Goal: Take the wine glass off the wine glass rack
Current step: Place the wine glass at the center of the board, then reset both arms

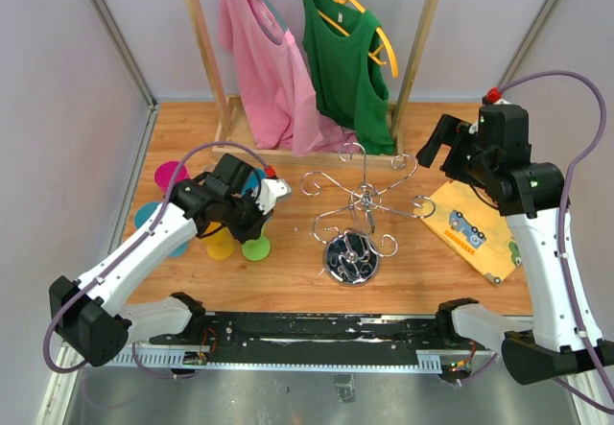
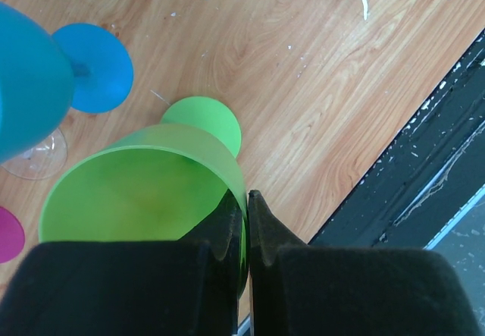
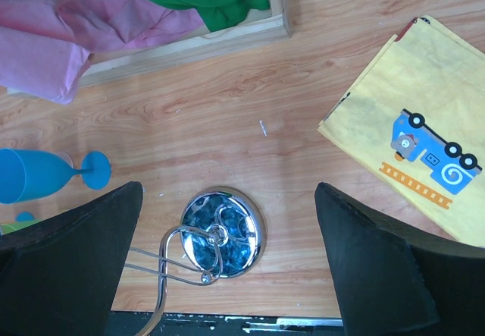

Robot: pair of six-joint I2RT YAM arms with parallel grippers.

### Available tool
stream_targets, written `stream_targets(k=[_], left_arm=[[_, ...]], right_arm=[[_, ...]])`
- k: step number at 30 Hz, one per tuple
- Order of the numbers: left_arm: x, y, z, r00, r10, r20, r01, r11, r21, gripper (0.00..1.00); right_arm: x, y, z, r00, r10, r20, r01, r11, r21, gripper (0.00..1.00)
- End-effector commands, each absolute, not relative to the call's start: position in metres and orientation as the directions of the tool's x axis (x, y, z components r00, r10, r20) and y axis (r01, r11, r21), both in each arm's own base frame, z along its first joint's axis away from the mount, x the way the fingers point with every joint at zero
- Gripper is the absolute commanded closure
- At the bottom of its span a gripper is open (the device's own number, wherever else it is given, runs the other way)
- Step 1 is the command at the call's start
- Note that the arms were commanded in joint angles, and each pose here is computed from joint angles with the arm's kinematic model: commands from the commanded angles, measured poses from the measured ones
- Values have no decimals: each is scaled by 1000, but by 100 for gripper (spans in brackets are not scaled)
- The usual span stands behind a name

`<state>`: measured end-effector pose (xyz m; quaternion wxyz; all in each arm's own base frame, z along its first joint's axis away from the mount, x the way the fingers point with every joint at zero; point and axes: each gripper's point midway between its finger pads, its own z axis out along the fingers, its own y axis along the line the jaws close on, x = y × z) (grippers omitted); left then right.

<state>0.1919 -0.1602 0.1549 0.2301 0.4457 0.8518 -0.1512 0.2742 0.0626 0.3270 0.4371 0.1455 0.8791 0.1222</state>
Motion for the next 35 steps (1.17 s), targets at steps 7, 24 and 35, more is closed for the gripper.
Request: stream_targets(k=[7, 24, 35], left_arm=[[191, -173, 156, -457, 703, -545, 861, 504, -71, 64], [195, -171, 185, -457, 677, -577, 843, 537, -37, 42], [194, -166, 188, -460, 680, -571, 838, 545, -25, 42]], right_arm=[[274, 58, 334, -568, 384, -728, 177, 921, 347, 2], [273, 54, 336, -556, 394, -732, 200, 918, 342, 2], [274, 58, 335, -546, 397, -738, 177, 915, 362, 2]])
